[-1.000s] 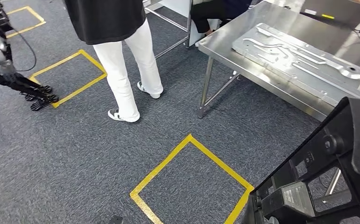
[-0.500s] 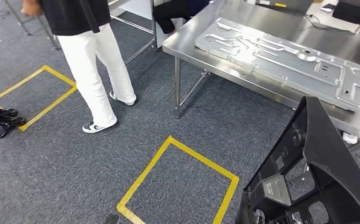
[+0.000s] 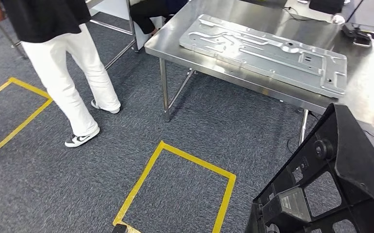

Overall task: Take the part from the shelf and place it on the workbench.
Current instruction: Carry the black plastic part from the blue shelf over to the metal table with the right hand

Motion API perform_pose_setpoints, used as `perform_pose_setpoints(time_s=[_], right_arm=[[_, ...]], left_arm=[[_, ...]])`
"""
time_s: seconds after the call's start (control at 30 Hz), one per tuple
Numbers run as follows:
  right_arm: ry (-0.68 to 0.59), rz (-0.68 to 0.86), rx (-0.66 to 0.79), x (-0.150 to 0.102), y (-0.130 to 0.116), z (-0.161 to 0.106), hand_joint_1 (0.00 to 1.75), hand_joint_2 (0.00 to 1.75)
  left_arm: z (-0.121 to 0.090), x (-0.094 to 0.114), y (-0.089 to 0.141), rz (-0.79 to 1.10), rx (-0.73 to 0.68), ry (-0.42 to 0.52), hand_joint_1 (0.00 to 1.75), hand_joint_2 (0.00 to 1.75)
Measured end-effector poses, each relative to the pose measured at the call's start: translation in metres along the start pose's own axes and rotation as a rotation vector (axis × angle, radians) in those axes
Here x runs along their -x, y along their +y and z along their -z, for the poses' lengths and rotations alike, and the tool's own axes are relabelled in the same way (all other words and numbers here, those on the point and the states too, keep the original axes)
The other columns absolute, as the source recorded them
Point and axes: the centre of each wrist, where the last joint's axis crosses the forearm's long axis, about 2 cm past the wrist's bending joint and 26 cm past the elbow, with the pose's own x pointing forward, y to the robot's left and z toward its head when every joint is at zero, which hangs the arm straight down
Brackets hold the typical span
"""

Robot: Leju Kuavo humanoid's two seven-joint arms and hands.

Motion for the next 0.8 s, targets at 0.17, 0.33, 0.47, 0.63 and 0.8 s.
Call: perform_pose_setpoints(time_s=[0.17, 0.33, 0.47, 0.63, 0.8], right_arm=[[0.0, 0.0, 0.0, 0.0, 0.0, 0.0, 1.75, 1.75], [-0.002, 0.002, -0.006, -0.0008, -0.0003, 0.0007, 1.75, 1.75], [-0.012, -0.026, -0.013, -0.0019, -0.0007, 0.0022, 1.75, 1.75], [-0.016, -0.05, -0.014, -0.0023, -0.0008, 0.0022, 1.75, 1.75], [-0.05, -0.157, -0.021, -0.0039, -0.0041, 0.0042, 1.75, 1.75]], left_arm=[[0.0, 0.0, -0.0001, 0.0, 0.0, 0.0, 0.0, 1.75], [0.0003, -0.0017, -0.0013, -0.005, 0.0, 0.002, 0.0, 1.75], [-0.0009, 0.0011, -0.0021, -0.016, 0.004, 0.017, 0.0, 1.75], [0.0003, -0.0014, -0.0012, -0.015, 0.007, 0.015, 0.0, 1.75], [0.0, -0.0017, -0.0027, -0.003, 0.013, 0.03, 0.0, 1.75]])
